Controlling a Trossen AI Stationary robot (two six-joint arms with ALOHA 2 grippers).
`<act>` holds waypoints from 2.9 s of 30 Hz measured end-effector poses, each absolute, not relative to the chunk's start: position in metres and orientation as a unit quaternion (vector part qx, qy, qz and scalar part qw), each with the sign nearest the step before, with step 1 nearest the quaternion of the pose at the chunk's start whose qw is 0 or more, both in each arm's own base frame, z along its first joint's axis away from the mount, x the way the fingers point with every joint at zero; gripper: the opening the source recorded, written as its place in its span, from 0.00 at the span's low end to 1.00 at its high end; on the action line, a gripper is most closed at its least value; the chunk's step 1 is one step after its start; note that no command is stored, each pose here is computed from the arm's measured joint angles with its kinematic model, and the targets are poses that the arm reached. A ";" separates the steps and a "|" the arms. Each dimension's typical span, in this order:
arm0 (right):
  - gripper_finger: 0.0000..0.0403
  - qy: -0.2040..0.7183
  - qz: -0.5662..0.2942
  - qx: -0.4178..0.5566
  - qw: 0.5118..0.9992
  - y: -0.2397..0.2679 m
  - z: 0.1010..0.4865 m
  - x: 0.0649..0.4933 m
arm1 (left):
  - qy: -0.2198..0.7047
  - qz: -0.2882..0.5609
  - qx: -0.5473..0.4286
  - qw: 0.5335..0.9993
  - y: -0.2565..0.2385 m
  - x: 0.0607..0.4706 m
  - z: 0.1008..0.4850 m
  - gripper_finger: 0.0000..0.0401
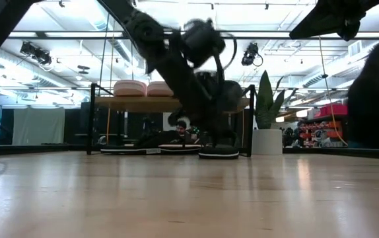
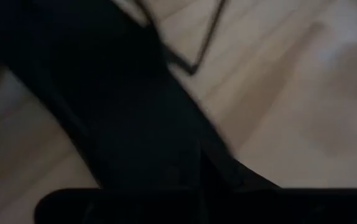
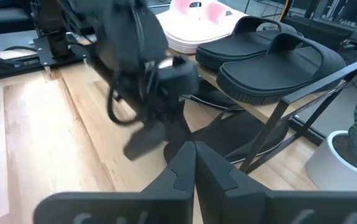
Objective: Pick and place slides into the shelf
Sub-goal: Adjust the left black slipper under the shelf
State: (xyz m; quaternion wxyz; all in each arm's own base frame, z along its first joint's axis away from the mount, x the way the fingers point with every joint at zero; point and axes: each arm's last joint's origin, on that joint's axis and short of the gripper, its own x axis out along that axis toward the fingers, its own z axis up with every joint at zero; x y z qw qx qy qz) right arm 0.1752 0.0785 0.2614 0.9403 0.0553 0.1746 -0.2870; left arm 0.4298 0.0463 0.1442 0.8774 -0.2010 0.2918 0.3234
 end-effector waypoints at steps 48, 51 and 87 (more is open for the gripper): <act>0.03 0.197 -0.265 0.054 0.942 0.079 0.259 0.175 | 0.188 0.483 -0.246 0.819 0.004 0.290 0.132 0.03; 0.03 0.197 -0.265 0.054 0.942 0.079 0.260 0.175 | 0.201 0.487 -0.226 0.819 0.011 0.286 0.129 0.02; 0.03 0.191 -0.269 0.074 0.941 0.079 0.260 0.175 | 0.263 0.501 -0.189 0.803 0.037 0.278 0.123 0.03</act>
